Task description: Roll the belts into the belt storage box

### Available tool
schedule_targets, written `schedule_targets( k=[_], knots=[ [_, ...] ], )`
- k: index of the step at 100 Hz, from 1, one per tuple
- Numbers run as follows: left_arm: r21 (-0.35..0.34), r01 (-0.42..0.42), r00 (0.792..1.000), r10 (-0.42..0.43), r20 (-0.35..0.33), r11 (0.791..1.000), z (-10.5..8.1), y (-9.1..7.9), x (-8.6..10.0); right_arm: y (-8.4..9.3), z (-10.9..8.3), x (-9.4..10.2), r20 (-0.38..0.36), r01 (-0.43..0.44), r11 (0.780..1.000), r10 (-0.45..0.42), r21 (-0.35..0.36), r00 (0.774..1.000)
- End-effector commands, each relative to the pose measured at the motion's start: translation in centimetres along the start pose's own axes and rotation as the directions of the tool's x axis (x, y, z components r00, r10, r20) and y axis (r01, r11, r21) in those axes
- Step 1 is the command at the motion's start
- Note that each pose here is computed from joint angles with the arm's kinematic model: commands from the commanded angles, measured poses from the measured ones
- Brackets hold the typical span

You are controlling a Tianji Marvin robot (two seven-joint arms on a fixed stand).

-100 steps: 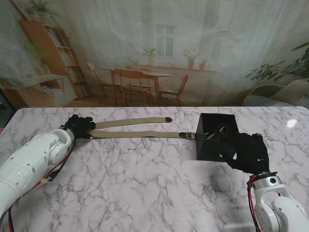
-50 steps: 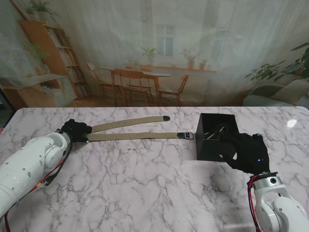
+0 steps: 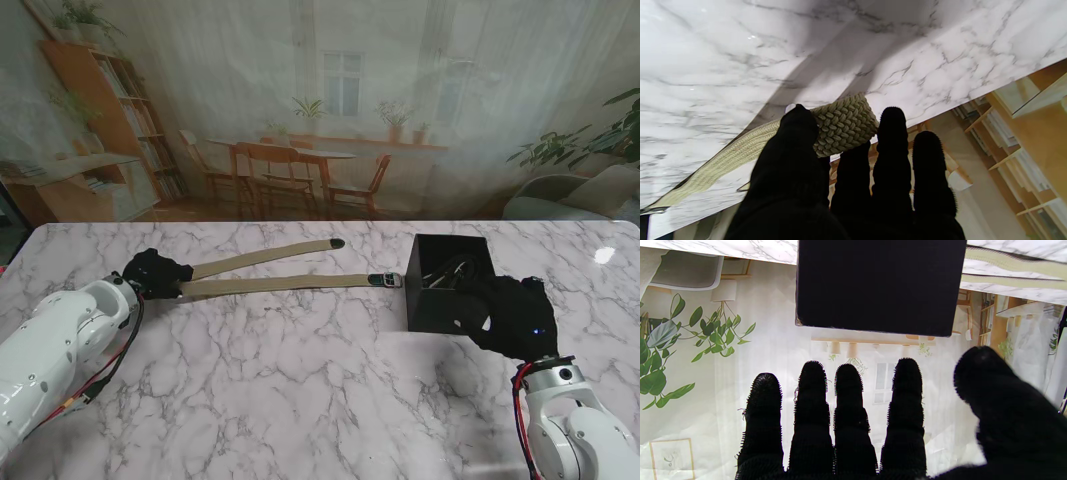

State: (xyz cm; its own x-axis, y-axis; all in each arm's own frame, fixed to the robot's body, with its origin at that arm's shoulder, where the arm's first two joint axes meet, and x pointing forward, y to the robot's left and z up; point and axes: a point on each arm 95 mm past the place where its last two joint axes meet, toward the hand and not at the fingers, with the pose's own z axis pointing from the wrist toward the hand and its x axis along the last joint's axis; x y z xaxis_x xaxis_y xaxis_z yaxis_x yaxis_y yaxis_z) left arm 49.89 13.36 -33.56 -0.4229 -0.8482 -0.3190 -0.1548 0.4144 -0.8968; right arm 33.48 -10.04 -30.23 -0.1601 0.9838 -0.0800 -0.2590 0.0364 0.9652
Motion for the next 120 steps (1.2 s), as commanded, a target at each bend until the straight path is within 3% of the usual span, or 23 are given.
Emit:
schedule_targets(
  k=[1, 34, 54, 76, 95, 108, 120],
  knots=[
    [0.006, -0.014, 1.0, 0.014, -0.026, 1.0, -0.8, 0.5, 0.6, 0.1, 0.0, 0.2, -0.008, 0.003, 1.0, -0.003, 0.003, 1.0],
    [0.16, -0.098, 0.984, 0.12, -0.135, 0.982, -5.8, -1.7, 2.3, 0.2, 0.5, 1.1, -0.046, -0.013, 1.0, 0.014, 0.025, 0.999],
    [0.245, -0.129, 0.963, 0.18, -0.199, 0.961, -8.4, -3.2, 4.1, 0.5, 1.6, 3.2, -0.141, -0.062, 0.992, 0.077, 0.113, 0.987],
    [0.338, -0.151, 0.934, 0.246, -0.259, 0.929, -11.1, -5.2, 6.0, 0.6, 2.3, 5.9, -0.251, -0.117, 0.962, 0.18, 0.247, 0.951],
    [0.409, -0.122, 0.913, 0.264, -0.31, 0.904, -12.6, -6.9, 7.4, 0.7, 2.6, 8.1, -0.323, -0.112, 0.934, 0.228, 0.34, 0.919],
    [0.436, -0.091, 0.896, 0.264, -0.356, 0.895, -13.6, -7.8, 8.5, 1.0, 2.7, 9.9, -0.359, -0.126, 0.916, 0.272, 0.381, 0.893],
    [0.447, -0.084, 0.881, 0.277, -0.385, 0.89, -14.7, -8.2, 9.3, 1.6, 2.6, 11.3, -0.386, -0.128, 0.915, 0.284, 0.383, 0.878]
  ],
)
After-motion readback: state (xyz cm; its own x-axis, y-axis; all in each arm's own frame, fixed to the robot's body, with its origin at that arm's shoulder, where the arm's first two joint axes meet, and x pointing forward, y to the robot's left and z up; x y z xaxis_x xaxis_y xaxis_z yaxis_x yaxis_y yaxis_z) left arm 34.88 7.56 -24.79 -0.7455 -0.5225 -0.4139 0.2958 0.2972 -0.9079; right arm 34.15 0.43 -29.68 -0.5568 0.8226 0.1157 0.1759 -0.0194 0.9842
